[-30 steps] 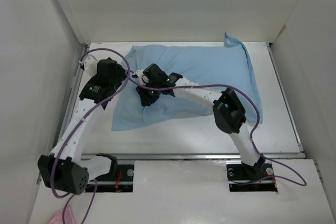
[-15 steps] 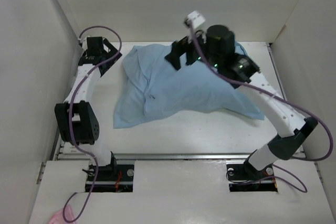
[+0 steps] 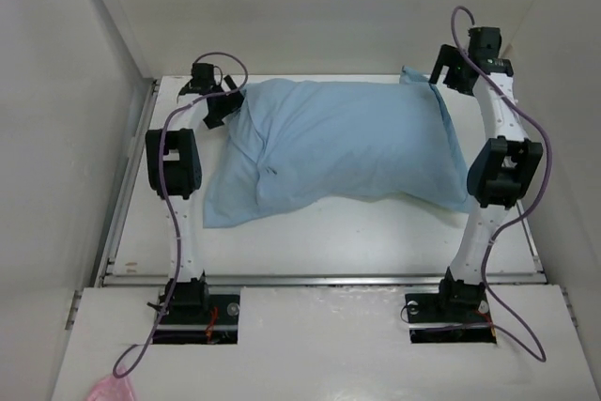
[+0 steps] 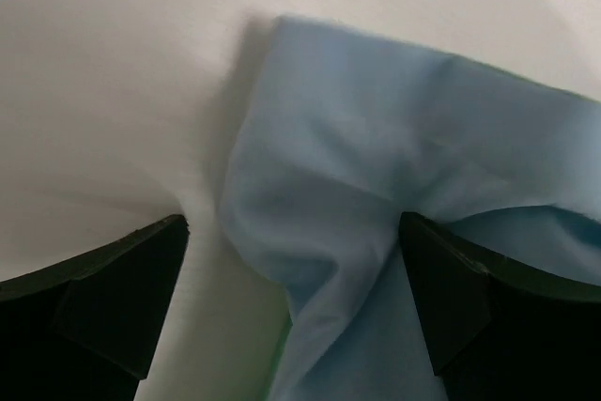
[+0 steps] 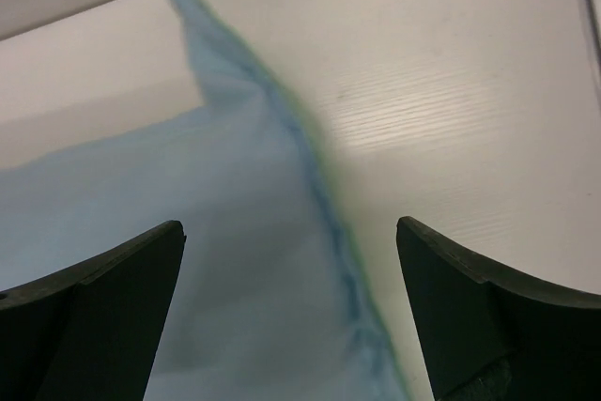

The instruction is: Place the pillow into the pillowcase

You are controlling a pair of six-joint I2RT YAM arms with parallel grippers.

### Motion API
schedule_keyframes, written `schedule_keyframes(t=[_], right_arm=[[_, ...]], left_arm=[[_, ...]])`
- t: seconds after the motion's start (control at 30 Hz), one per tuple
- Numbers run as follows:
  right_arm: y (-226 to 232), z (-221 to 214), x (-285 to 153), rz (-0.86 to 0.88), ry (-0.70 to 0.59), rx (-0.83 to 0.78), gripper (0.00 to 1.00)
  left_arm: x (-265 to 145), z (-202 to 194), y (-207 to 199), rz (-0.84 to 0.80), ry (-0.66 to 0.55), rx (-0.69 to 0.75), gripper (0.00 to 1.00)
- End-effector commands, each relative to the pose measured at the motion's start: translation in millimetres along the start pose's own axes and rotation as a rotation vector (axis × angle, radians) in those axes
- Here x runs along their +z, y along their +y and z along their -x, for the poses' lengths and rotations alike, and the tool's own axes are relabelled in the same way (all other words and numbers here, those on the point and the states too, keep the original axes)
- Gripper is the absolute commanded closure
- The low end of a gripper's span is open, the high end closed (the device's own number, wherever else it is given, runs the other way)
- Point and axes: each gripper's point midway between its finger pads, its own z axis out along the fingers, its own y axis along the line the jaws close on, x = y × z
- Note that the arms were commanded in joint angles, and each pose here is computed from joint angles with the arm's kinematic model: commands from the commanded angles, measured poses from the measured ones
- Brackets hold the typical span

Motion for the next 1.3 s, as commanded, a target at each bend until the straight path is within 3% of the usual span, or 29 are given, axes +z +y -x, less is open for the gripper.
schedule_keyframes(t=[0.0,0.1,0.13,0.2,0.23,0.3,0.37,0.4,0.43,0.47,0.53,0.63,0.7,0.73,0.77,0.8,0.83,0.87,0.93,0.97,1.0,1.03,1.07,1.1,1.13,1.17,1.2,1.23,1.27], right_arm=[[-7,32,-5,-0.011,-0.067,0.032,0.00],[-14,38,26,0.039,-0.084,0.046,0.00],[-12,27,44,0.065,-0.058,0.047,0.00],[8,21,55,0.192,-0.031,0.043,0.00],[16,10,69,0.251,-0.006,0.043,0.00],[30,-4,78,0.352,0.027,0.058,0.00],[39,-19,88,0.421,0.071,0.080,0.16],[41,-19,86,0.436,0.075,0.080,0.37],[45,-15,83,0.454,0.067,0.076,0.96],[48,-10,80,0.469,0.055,0.070,1.00],[63,26,53,0.536,-0.042,0.030,1.00],[90,116,-27,0.619,-0.306,-0.059,1.00],[103,184,-114,0.615,-0.559,-0.116,1.00],[106,200,-143,0.612,-0.637,-0.136,1.00],[103,217,-169,0.574,-0.717,-0.134,1.00],[102,222,-185,0.558,-0.754,-0.133,1.00],[107,237,-243,0.564,-0.867,-0.160,1.00],[103,241,-261,0.552,-0.901,-0.163,1.00],[99,231,-267,0.542,-0.893,-0.198,1.00],[100,227,-295,0.528,-0.927,-0.240,1.00],[100,217,-295,0.532,-0.912,-0.266,1.00],[92,185,-251,0.524,-0.796,-0.251,1.00],[95,174,-274,0.533,-0.835,-0.296,1.00],[93,155,-264,0.546,-0.802,-0.305,1.00],[83,94,-207,0.566,-0.638,-0.267,0.92],[86,80,-221,0.594,-0.685,-0.296,0.86],[84,52,-207,0.618,-0.637,-0.270,0.79],[84,18,-193,0.661,-0.578,-0.261,0.76],[69,-50,-153,0.650,-0.438,-0.194,0.68]], left_arm=[[-12,18,-71,-0.162,-0.051,0.129,0.00],[6,7,-83,-0.217,-0.010,0.141,0.00],[3,6,-91,-0.263,0.000,0.137,0.07],[10,4,-92,-0.279,-0.006,0.130,0.50],[14,0,-88,-0.275,0.000,0.129,0.99],[6,3,-98,-0.317,-0.006,0.124,1.00],[-1,5,-106,-0.366,-0.030,0.138,1.00],[-13,14,-115,-0.389,-0.061,0.137,1.00],[-19,20,-120,-0.403,-0.081,0.143,1.00],[-36,38,-135,-0.435,-0.129,0.157,1.00],[-62,66,-150,-0.467,-0.191,0.155,1.00],[-140,131,-183,-0.568,-0.359,0.162,1.00],[-203,163,-204,-0.657,-0.460,0.162,1.00],[-221,169,-207,-0.682,-0.482,0.164,1.00],[-273,187,-209,-0.715,-0.575,0.182,1.00],[-286,191,-206,-0.724,-0.603,0.178,1.00],[-307,194,-205,-0.732,-0.635,0.183,1.00],[-352,200,-203,-0.750,-0.703,0.197,1.00],[-370,200,-193,-0.717,-0.741,0.214,1.00],[-375,199,-188,-0.678,-0.764,0.243,1.00],[-401,191,-187,-0.669,-0.791,0.265,1.00],[-370,177,-168,-0.608,-0.725,0.244,1.00],[-368,169,-161,-0.591,-0.725,0.245,1.00],[-395,155,-159,-0.604,-0.761,0.267,1.00],[-392,147,-151,-0.591,-0.766,0.259,1.00],[-339,117,-118,-0.517,-0.663,0.228,1.00],[-324,102,-101,-0.474,-0.652,0.215,1.00],[-332,82,-97,-0.471,-0.665,0.194,1.00],[-277,34,-59,-0.380,-0.535,0.136,0.93]])
